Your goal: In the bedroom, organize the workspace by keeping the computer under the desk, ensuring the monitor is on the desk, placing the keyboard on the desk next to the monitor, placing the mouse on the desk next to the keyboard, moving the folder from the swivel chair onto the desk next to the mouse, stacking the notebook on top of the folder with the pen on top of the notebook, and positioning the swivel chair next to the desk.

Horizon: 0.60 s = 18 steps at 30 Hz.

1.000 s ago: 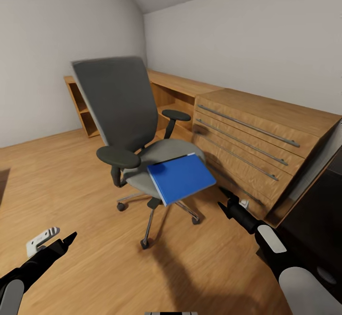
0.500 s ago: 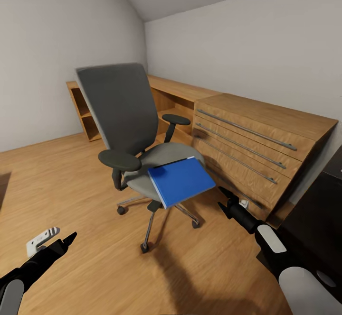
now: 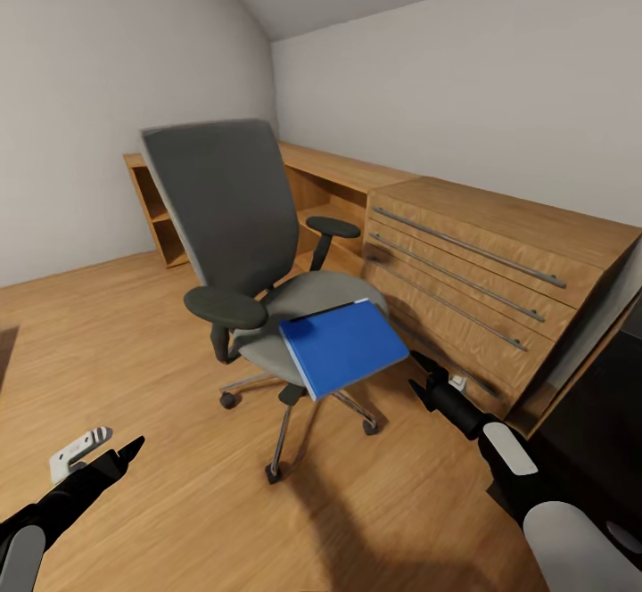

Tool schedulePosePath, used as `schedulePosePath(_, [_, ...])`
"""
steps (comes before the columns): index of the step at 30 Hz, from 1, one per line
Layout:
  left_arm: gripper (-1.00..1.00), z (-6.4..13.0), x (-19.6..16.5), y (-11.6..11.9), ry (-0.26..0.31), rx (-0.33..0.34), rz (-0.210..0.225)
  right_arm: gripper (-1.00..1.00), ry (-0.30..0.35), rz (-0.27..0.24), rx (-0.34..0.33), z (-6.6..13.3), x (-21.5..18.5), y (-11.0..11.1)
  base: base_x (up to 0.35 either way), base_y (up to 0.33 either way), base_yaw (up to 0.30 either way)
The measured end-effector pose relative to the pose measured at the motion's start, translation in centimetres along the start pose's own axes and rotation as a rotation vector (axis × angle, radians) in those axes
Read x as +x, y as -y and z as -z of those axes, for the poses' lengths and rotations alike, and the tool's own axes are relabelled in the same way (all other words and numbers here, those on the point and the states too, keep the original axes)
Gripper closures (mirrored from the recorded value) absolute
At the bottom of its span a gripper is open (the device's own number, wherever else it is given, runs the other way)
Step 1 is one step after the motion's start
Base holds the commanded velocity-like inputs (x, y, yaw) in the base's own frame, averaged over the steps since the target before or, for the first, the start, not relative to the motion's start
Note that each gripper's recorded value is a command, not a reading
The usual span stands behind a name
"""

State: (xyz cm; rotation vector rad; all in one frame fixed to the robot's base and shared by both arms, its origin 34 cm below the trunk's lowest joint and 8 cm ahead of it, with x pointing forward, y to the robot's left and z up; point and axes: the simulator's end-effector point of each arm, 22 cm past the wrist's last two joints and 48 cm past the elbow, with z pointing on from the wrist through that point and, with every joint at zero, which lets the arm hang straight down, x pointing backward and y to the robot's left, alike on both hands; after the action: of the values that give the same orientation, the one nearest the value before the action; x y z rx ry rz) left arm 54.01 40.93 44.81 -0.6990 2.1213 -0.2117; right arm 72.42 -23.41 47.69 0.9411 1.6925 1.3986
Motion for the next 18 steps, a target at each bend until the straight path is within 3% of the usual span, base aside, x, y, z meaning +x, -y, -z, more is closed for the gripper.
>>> schedulePosePath(8, [-1.0,0.02,-0.02,-0.04,0.0,-0.001,-0.001,-1.0,0.0,0.0,0.001,0.02,0.02,0.02,0.173,0.057,0.0])
schedulePosePath(18, [-1.0,0.02,-0.04,-0.1,0.001,-0.003,-0.001,-1.0,-0.001,0.001,0.003,0.02,0.06,0.11,0.065,0.008,0.0])
